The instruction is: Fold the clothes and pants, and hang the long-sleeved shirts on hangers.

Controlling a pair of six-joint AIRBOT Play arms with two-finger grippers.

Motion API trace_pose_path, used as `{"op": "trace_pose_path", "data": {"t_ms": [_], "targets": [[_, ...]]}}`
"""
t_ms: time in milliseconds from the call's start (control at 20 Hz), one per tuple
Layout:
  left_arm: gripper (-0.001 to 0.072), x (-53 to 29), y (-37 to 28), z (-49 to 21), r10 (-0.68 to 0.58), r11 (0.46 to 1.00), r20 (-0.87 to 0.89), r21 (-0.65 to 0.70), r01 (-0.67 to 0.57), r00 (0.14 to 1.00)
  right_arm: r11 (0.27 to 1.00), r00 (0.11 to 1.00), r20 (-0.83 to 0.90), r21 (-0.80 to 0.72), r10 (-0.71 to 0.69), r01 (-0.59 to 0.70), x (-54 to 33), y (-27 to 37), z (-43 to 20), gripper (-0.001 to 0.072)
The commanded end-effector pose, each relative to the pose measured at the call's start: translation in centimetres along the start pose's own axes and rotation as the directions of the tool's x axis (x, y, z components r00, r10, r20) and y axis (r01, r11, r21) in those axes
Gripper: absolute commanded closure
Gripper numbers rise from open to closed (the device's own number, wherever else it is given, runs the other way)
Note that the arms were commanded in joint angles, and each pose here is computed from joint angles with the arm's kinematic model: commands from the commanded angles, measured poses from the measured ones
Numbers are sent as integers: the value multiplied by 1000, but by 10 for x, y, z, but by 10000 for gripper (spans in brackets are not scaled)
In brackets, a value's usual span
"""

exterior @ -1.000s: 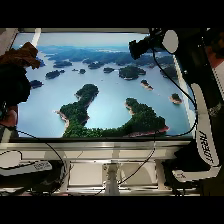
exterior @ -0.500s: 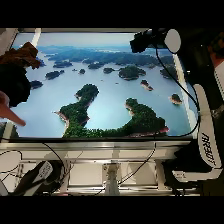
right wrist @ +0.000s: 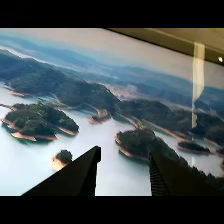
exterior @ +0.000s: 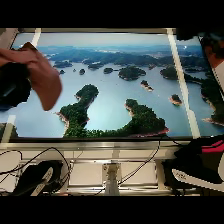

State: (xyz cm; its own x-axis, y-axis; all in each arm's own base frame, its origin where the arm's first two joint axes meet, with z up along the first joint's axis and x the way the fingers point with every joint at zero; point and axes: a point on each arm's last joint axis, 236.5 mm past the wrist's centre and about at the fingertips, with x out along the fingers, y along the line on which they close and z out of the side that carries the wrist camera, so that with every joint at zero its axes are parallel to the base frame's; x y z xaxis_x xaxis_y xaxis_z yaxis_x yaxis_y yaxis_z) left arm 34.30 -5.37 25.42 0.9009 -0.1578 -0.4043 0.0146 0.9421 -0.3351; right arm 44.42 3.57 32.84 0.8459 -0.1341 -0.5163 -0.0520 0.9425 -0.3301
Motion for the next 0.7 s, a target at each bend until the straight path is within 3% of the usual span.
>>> {"op": "trace_pose_path", "data": {"t_ms": [0,100,300,400,550,650], "targets": [[692,23,-76,-81,-155,968,-273,148,200,950,991,979,-195,99,-65,85,-7,-49,-54,372],[692,40,-104,-131,-170,934,-415,222,280,894,982,973,-222,160,-58,95,-4,-60,-64,372],[690,58,-143,-185,-196,876,-517,290,386,833,974,979,-203,227,26,22,1,-53,-63,372],[691,67,-128,-202,-122,875,-566,326,357,815,971,977,-200,236,74,-25,8,-40,-64,372],[691,92,-78,-195,54,866,-527,447,223,848,972,955,-274,230,112,-48,29,-24,-90,372],[691,107,-42,-196,135,877,-526,458,146,840,968,928,-336,237,163,-85,48,-4,-117,372]]}}
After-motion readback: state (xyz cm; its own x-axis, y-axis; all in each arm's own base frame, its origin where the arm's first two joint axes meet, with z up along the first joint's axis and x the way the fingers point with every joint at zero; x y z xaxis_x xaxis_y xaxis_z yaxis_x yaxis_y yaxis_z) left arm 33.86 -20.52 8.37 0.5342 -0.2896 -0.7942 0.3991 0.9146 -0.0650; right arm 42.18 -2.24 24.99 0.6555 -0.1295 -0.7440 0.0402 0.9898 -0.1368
